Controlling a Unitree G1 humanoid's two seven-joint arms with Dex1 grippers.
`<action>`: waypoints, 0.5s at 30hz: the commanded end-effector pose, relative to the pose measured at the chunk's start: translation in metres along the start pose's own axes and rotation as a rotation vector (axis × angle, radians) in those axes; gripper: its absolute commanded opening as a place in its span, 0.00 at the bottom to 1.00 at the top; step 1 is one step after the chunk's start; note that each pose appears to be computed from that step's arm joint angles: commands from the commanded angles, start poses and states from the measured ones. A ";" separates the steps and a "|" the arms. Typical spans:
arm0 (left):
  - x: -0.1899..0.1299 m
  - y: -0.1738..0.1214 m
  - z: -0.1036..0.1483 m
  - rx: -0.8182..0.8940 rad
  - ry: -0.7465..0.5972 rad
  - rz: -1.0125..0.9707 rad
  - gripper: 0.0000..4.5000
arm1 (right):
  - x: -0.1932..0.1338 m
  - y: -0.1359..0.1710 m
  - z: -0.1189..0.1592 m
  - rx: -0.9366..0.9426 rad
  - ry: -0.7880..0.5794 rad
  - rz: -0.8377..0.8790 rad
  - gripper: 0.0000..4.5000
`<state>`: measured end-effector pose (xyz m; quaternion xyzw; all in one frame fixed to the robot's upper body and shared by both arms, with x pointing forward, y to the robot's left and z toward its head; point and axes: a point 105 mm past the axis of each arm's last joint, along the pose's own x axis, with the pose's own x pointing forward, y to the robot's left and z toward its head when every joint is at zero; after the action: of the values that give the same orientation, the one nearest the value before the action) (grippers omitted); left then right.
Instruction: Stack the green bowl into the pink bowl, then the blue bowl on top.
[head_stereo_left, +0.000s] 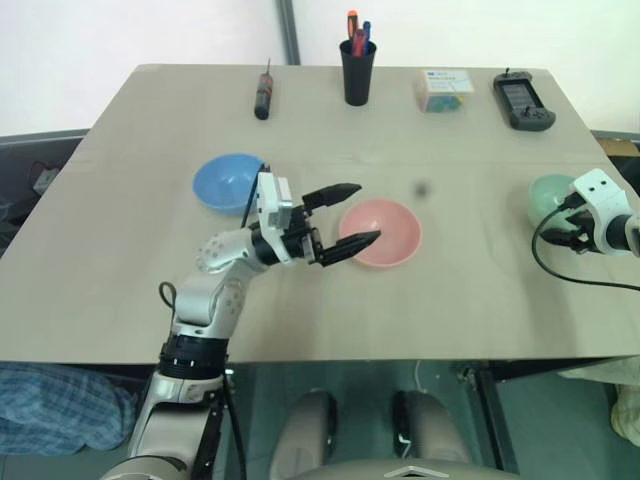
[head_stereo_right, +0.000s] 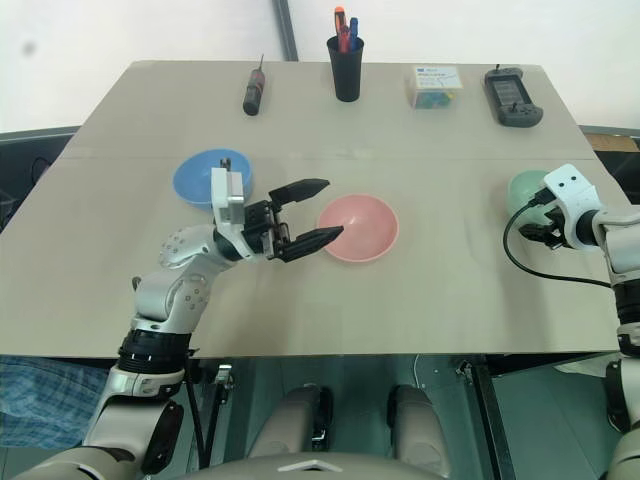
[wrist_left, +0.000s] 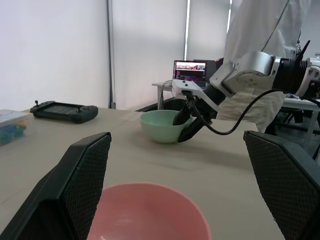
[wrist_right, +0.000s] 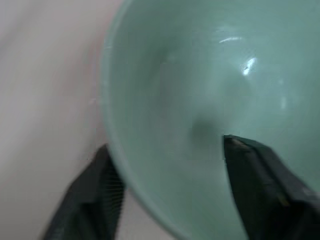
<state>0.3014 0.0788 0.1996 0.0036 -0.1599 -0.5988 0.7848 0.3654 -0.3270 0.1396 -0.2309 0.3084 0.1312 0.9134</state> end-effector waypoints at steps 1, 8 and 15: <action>0.001 0.000 0.006 0.038 -0.016 -0.011 1.00 | -0.008 -0.006 0.017 -0.005 -0.066 -0.010 0.28; -0.003 0.004 0.004 0.043 -0.017 0.017 1.00 | -0.008 0.002 0.030 -0.051 -0.088 0.025 0.03; -0.011 0.003 0.006 0.063 -0.007 0.031 1.00 | -0.018 0.036 0.074 -0.274 -0.176 0.135 0.03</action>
<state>0.3035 0.0850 0.1955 0.0081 -0.1627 -0.5867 0.7932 0.3720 -0.2823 0.1575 -0.2834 0.2749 0.2225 0.8914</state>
